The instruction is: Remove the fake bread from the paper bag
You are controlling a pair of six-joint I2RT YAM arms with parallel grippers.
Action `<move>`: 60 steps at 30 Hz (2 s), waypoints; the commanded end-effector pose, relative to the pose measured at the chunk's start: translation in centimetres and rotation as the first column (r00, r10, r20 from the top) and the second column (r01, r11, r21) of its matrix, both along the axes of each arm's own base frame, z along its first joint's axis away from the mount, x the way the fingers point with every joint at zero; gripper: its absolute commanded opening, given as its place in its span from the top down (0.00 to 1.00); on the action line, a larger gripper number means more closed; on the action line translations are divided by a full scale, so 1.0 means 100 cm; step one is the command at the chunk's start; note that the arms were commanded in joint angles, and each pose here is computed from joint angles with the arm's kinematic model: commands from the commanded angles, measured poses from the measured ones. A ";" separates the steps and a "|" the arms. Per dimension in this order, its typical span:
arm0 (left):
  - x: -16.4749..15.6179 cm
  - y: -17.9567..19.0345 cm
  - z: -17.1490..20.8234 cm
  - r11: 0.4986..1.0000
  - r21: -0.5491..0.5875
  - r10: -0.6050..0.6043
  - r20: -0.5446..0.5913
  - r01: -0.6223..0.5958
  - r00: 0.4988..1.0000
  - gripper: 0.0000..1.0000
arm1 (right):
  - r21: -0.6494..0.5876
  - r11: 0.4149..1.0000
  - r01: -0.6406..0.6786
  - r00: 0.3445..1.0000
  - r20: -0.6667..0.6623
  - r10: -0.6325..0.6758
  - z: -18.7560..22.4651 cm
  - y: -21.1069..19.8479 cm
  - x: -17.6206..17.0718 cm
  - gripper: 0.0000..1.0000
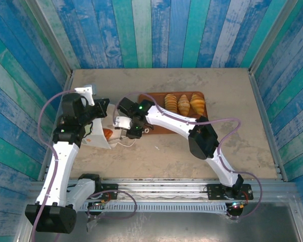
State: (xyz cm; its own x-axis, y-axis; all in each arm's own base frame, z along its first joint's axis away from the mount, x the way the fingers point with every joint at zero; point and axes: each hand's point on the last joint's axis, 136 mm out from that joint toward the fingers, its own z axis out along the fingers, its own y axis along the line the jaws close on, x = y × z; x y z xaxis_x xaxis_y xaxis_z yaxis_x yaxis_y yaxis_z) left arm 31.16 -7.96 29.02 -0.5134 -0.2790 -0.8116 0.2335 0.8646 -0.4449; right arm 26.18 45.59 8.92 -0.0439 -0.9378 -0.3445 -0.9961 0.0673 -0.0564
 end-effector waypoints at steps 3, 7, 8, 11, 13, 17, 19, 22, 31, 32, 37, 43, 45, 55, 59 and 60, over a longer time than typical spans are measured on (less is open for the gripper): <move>0.000 -0.006 0.019 0.999 -0.006 -0.034 0.066 0.035 0.997 1.00 | -0.002 0.998 -0.055 0.998 0.033 0.055 -0.002 0.014 -0.008 0.53; 0.000 -0.005 0.018 1.000 -0.005 -0.028 0.069 0.028 0.997 1.00 | 0.001 1.000 -0.009 0.997 0.082 0.009 0.008 0.013 0.000 0.61; 0.000 -0.004 0.018 1.000 -0.003 -0.026 0.069 0.026 0.997 1.00 | -0.001 1.000 0.007 0.995 0.101 -0.006 0.012 0.011 0.002 0.62; 0.000 -0.003 0.018 1.000 0.005 -0.019 0.069 0.018 0.997 1.00 | 0.015 0.999 0.050 0.989 0.138 -0.052 0.032 0.001 0.005 0.67; 0.000 0.001 0.015 1.000 0.018 -0.003 0.064 0.002 0.998 1.00 | 0.042 0.997 0.072 0.985 0.157 -0.077 0.049 -0.008 0.003 0.67; 0.000 0.005 0.014 0.999 0.032 0.020 0.065 -0.022 0.998 1.00 | 0.073 0.993 0.097 0.977 0.184 -0.109 0.070 -0.029 -0.006 0.67; 0.000 0.006 0.013 0.999 0.030 0.028 0.068 -0.030 0.997 1.00 | 0.078 0.990 0.116 0.973 0.192 -0.129 0.077 -0.042 -0.010 0.67; 0.002 0.006 0.013 0.999 0.017 0.034 0.071 -0.035 0.997 1.00 | 0.079 0.987 0.141 0.968 0.199 -0.154 0.081 -0.056 -0.015 0.67; 0.008 0.007 0.016 0.999 -0.012 0.053 0.082 -0.053 0.995 1.00 | 0.052 0.972 0.231 0.941 0.241 -0.237 0.089 -0.099 -0.022 0.67; 0.008 0.008 0.016 0.998 -0.012 0.058 0.084 -0.057 0.995 1.00 | 0.053 0.969 0.242 0.938 0.241 -0.248 0.090 -0.104 -0.024 0.67; 0.008 0.009 0.015 0.998 -0.013 0.070 0.085 -0.069 0.994 1.00 | 0.077 0.954 0.291 0.924 0.234 -0.301 0.097 -0.127 -0.034 0.67; 0.009 0.009 0.015 0.997 -0.023 0.071 0.087 -0.069 0.994 1.00 | 0.076 0.932 0.354 0.902 0.235 -0.362 0.095 -0.151 -0.039 0.68; 0.010 0.009 0.016 0.997 -0.024 0.071 0.087 -0.069 0.994 1.00 | 0.077 0.924 0.374 0.894 0.233 -0.381 0.096 -0.159 -0.041 0.68; 0.011 0.014 0.014 0.995 -0.015 0.100 0.084 -0.099 0.991 1.00 | 0.157 0.812 0.562 0.809 0.101 -0.579 0.101 -0.207 -0.041 0.68; 0.011 0.014 0.015 0.995 -0.019 0.104 0.088 -0.102 0.991 1.00 | 0.123 0.746 0.655 0.747 0.046 -0.663 0.085 -0.223 -0.035 0.67; 0.011 0.014 0.016 0.995 -0.021 0.103 0.090 -0.101 0.991 1.00 | 0.108 0.727 0.678 0.728 0.035 -0.685 0.080 -0.226 -0.034 0.67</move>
